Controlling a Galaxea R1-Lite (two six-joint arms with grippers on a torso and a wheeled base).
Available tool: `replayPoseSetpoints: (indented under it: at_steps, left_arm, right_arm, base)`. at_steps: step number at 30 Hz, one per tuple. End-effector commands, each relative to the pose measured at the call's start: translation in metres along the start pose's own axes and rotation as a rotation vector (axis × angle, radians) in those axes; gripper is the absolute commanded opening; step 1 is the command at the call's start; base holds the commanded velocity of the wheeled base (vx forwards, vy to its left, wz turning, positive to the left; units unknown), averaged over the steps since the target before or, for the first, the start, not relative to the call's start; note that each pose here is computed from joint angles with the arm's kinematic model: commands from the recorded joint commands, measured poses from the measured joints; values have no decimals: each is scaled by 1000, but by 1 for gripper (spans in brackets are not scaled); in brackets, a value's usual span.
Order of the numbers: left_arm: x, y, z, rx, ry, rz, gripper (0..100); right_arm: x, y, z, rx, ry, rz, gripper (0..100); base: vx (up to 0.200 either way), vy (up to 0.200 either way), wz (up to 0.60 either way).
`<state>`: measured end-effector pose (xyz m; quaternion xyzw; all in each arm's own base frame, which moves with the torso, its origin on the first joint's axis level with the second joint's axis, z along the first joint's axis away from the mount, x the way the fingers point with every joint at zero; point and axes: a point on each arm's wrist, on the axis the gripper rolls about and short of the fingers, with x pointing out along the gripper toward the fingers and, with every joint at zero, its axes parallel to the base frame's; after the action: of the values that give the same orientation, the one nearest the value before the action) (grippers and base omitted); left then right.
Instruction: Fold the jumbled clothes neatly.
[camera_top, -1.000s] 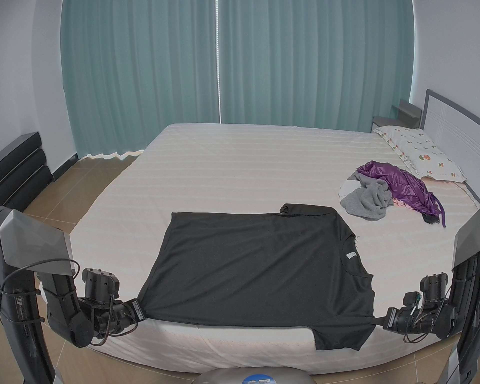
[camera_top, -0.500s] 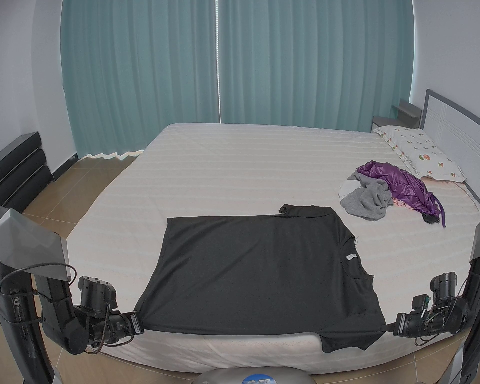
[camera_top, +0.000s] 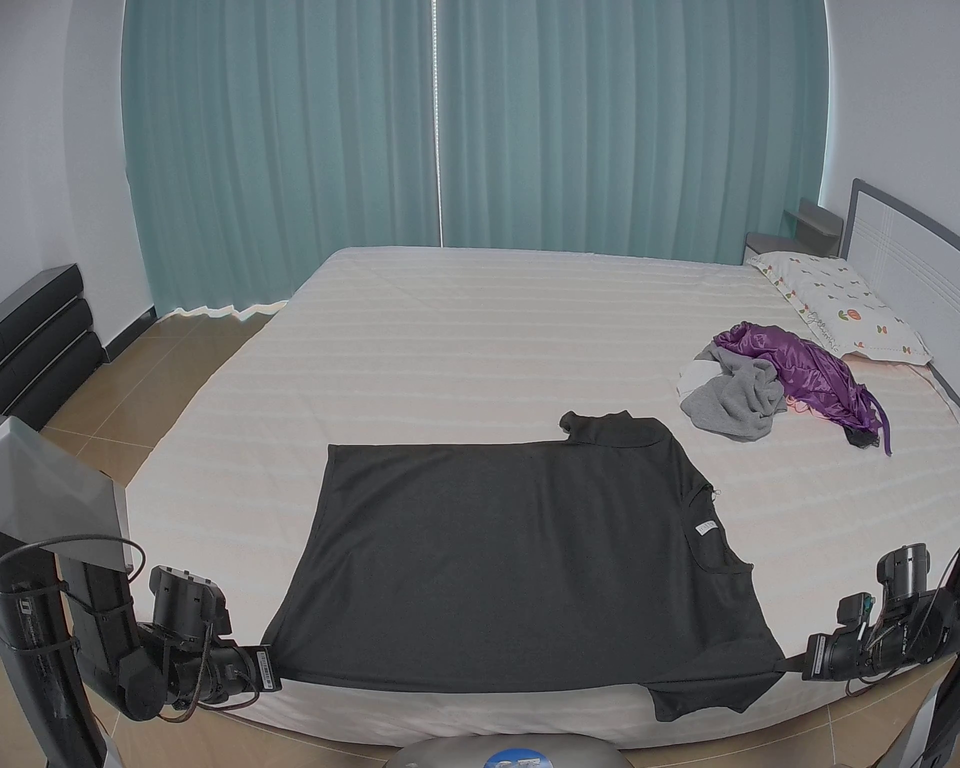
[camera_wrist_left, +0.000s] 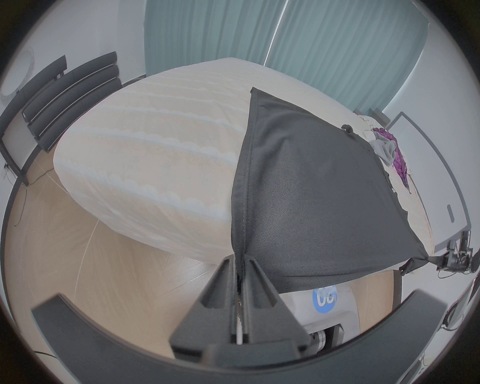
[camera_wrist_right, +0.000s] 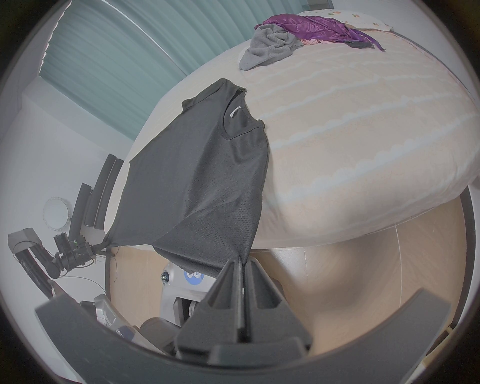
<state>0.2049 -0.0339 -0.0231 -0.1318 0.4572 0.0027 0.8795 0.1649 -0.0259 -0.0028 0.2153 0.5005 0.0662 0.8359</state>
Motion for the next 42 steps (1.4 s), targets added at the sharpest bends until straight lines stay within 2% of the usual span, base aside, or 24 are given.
replayPoseSetpoints:
  at_steps: [1, 20, 24, 28, 33, 35, 36, 38, 42]
  left_arm:
    - [-5, 2, -4, 17, 13, 8, 0]
    - [-25, 0, -22, 142, 128, 34, 0]
    - [-27, -1, -20, 144, 119, 31, 0]
    - [-23, -3, -13, 130, 86, 24, 0]
    - [-16, -13, 17, 41, -43, -13, 0]
    - [-16, -13, 17, 41, -43, -13, 0]
    - [-14, -19, 34, -13, -115, -26, 0]
    - [-12, -20, 44, -28, -153, -27, 0]
    - [-9, -21, 52, -34, -177, -29, 0]
  right_arm:
    - [-7, -5, -6, 6, 9, -16, 0]
    - [-25, -3, -17, -24, 48, 0, 0]
    - [-27, -2, -17, -34, 43, 3, 0]
    - [-28, -1, -14, -50, 13, 9, 0]
    - [-27, 0, 6, -77, -93, 15, 0]
    - [-27, 0, 6, -77, -93, 15, 0]
    - [-26, 4, 18, -73, -132, 26, 0]
    - [-23, 9, 27, -63, -150, 33, 0]
    - [-16, 16, 40, -55, -165, 40, 0]
  base:
    - [0, 0, 0]
    - [0, 0, 0]
    - [0, 0, 0]
    - [0, 0, 0]
    - [0, 0, 0]
    - [0, 0, 0]
    - [0, 0, 0]
    - [0, 0, 0]
    - [0, 0, 0]
